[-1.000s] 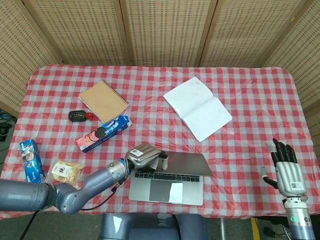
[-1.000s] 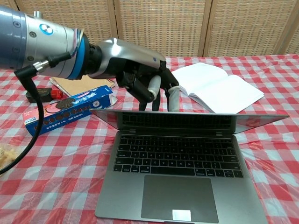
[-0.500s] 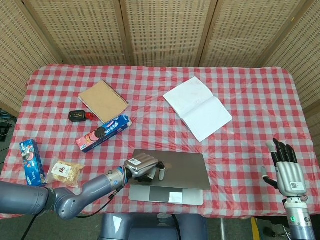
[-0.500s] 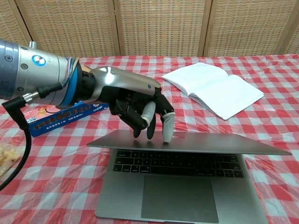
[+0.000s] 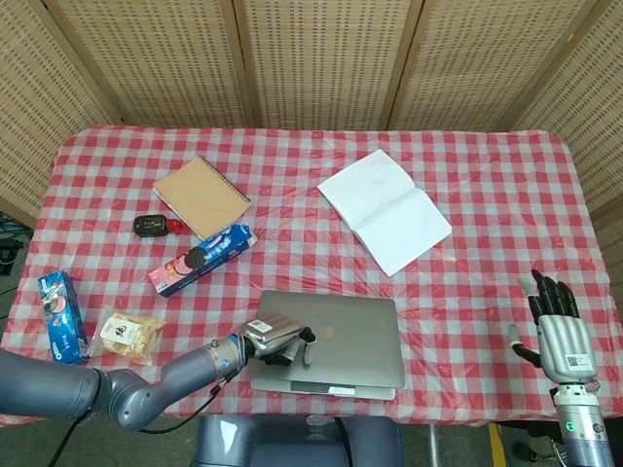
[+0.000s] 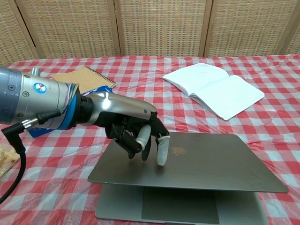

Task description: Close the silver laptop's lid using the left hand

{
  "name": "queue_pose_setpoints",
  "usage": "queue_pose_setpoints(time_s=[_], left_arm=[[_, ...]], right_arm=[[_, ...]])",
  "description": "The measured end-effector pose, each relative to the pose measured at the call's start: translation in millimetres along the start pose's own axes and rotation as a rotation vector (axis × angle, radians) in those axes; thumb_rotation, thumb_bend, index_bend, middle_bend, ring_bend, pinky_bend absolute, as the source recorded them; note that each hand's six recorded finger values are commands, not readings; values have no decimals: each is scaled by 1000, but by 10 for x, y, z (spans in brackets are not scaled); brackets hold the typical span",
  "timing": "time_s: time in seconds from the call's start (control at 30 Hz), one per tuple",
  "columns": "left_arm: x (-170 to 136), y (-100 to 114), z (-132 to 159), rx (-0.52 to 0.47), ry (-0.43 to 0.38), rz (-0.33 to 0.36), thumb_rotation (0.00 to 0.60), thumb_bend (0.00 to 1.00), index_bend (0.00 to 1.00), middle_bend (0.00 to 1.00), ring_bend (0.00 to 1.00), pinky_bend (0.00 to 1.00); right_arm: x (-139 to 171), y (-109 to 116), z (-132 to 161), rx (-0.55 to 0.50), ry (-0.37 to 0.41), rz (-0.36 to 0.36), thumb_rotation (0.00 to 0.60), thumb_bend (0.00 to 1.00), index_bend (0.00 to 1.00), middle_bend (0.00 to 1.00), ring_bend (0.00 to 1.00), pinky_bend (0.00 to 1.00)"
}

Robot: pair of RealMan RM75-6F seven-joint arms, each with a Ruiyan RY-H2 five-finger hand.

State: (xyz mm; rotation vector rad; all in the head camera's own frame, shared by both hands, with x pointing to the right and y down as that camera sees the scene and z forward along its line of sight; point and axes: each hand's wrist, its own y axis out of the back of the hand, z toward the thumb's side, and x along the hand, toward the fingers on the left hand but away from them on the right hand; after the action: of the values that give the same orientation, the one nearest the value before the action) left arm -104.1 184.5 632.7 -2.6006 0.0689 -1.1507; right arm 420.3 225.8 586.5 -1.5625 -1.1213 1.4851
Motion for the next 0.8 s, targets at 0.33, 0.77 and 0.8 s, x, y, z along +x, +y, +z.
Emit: queue_pose_setpoints(time_s=[0.33, 0.77, 0.8], left_arm=[[49, -150, -101, 24, 26, -35, 600, 1000, 487, 377, 417, 450], [62, -305, -255, 36, 69, -68, 600, 1000, 475, 366, 417, 444], [55, -307, -264, 36, 72, -68, 600, 1000, 471, 363, 417, 442]], right_arm=[[2, -6, 3, -1, 0, 5, 600, 655, 15, 0, 0, 0], [15, 9, 23, -2, 5, 0, 600, 655, 15, 0, 0, 0], [16, 12, 24, -3, 6, 0, 600, 655, 15, 0, 0, 0]])
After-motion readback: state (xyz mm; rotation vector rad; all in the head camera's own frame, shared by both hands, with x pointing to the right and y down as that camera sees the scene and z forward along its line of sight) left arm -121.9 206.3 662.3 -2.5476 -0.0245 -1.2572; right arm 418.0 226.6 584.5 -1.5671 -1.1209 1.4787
